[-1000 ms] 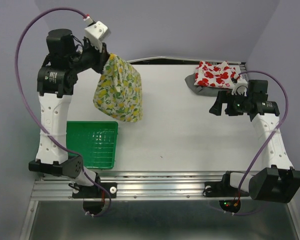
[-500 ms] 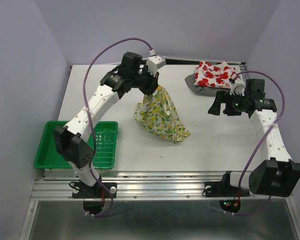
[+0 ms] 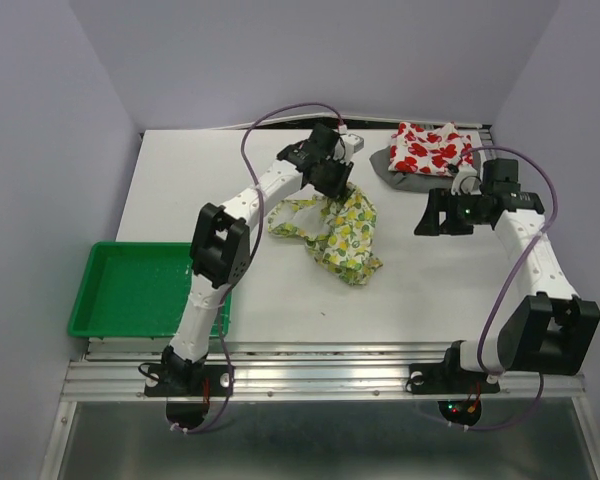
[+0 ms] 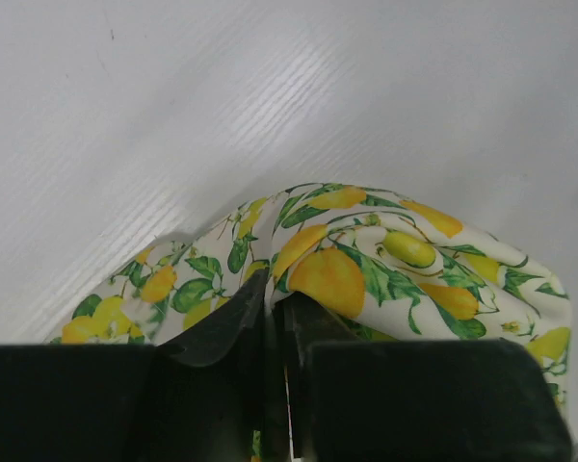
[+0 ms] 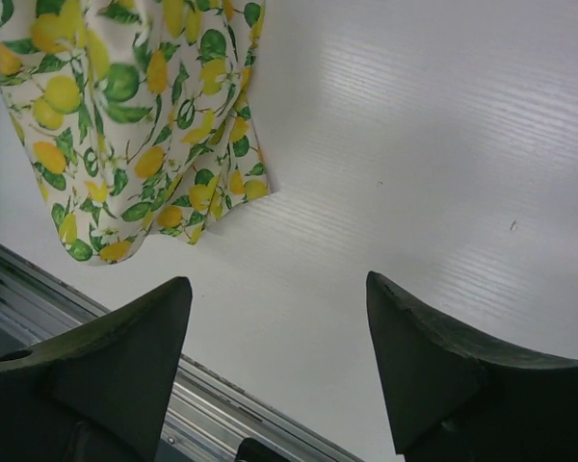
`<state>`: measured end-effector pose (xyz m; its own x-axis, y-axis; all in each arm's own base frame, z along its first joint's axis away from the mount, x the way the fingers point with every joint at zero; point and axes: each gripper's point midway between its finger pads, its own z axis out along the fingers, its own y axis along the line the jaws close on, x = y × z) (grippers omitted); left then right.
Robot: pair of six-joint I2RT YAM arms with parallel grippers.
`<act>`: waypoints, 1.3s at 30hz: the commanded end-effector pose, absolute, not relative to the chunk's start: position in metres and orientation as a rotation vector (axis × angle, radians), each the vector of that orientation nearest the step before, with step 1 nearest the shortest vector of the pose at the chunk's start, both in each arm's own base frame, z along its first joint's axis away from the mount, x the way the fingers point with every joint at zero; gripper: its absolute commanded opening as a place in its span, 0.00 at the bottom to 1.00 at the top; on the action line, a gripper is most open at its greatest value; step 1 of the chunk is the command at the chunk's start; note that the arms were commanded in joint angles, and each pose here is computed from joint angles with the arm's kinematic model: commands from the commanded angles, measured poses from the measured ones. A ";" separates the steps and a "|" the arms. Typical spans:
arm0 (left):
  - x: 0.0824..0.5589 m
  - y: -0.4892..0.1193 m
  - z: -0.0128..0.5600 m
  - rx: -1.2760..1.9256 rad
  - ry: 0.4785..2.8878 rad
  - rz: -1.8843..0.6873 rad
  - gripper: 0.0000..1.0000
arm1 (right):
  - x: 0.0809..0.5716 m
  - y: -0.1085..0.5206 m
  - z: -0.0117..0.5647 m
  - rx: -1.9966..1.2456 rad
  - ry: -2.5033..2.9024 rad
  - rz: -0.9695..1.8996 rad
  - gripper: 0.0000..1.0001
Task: Fold and stack the skirts
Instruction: Move the skirt to the center of the board, then flatten the skirt out
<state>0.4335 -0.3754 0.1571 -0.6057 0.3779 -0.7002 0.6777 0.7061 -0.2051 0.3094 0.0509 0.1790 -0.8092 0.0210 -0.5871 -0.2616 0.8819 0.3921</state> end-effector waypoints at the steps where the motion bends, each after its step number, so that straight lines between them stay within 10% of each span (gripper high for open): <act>1: 0.443 -0.361 0.161 0.830 2.281 -0.593 0.36 | 0.293 0.065 0.167 -0.290 2.473 0.718 0.77; 10: 0.438 -0.289 0.234 0.830 2.142 -0.617 0.87 | 0.266 0.101 0.119 -0.473 2.559 0.770 0.83; 26: 0.254 -0.250 0.146 1.390 1.814 -0.262 0.87 | 0.264 0.100 0.099 -0.554 2.590 0.678 0.87; 39: 0.281 -0.321 0.163 1.295 1.566 0.015 0.77 | 0.271 0.091 0.096 -0.497 2.627 0.599 0.84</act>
<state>0.2484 -0.2997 0.1173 0.0849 0.7730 -0.6287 0.8313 0.2929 0.4724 0.2566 0.0898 0.0880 -0.8765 -0.2527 -0.4096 -0.4101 0.8378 0.3606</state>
